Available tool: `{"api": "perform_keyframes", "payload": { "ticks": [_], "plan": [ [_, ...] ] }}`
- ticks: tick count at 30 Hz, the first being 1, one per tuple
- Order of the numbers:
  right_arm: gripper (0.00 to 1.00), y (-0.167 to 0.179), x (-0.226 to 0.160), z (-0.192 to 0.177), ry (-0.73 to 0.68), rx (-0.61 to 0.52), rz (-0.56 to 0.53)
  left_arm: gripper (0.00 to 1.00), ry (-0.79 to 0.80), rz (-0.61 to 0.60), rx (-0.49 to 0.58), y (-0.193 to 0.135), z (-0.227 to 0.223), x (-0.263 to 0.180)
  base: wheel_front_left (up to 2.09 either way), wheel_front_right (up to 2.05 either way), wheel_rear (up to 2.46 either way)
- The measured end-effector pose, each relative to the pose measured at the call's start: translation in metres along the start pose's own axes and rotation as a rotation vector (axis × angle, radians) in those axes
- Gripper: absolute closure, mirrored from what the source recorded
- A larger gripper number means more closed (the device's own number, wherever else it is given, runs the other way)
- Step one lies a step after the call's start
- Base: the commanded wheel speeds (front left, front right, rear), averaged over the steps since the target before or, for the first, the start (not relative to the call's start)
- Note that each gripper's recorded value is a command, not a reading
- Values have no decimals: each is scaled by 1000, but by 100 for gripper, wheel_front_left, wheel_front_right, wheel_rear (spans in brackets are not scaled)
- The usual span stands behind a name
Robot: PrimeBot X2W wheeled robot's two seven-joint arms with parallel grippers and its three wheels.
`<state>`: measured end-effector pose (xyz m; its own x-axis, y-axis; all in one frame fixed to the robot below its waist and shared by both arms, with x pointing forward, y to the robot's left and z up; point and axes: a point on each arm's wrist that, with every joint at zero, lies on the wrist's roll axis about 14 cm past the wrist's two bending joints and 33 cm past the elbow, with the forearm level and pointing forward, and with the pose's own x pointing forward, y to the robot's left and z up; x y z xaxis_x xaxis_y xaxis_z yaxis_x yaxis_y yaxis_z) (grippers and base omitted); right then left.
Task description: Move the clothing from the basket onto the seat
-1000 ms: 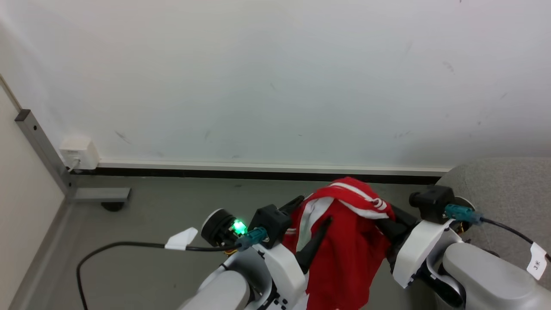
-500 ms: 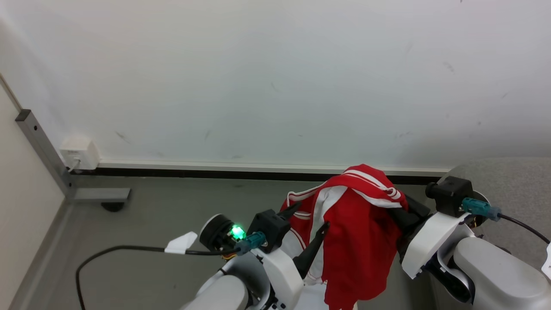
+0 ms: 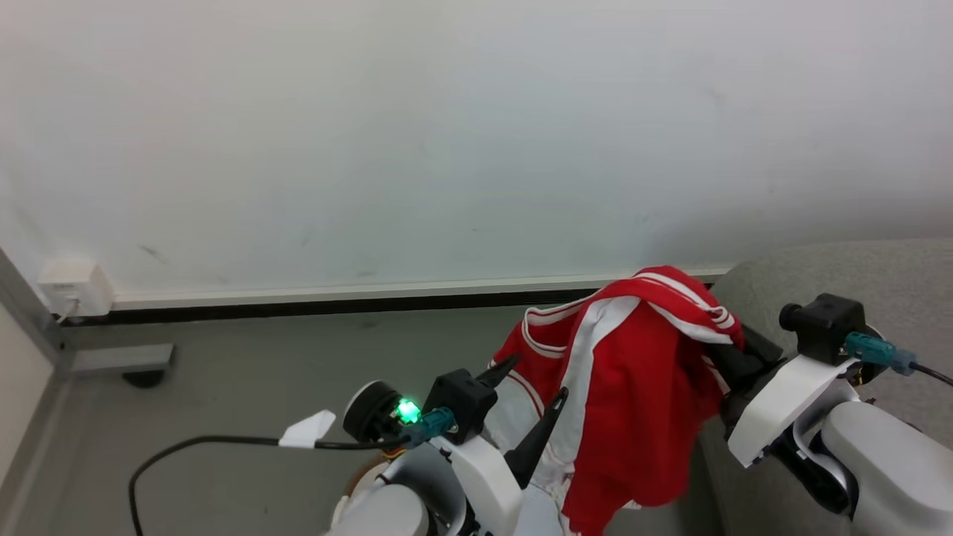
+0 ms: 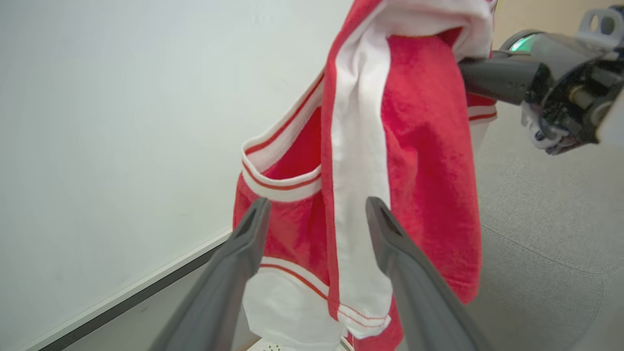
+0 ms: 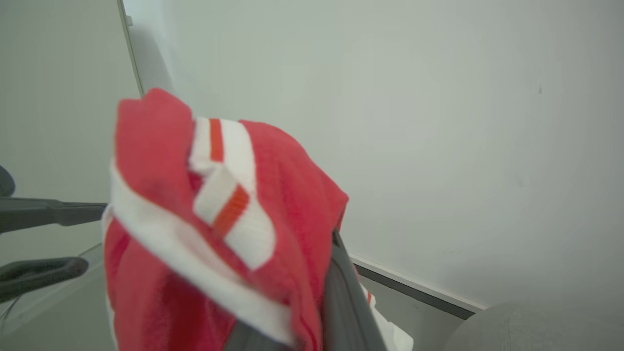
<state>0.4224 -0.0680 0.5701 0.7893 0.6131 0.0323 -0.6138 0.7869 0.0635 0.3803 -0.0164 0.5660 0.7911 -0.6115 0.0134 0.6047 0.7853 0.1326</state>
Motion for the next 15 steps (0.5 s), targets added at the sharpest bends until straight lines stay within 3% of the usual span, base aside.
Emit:
{"api": "perform_keyframes", "payload": {
  "ticks": [15],
  "plan": [
    [100, -91, -94, 32, -87, -21, -299, 0, -21, -249, -56, -79, -1, 44, 0, 0, 0]
  ]
}}
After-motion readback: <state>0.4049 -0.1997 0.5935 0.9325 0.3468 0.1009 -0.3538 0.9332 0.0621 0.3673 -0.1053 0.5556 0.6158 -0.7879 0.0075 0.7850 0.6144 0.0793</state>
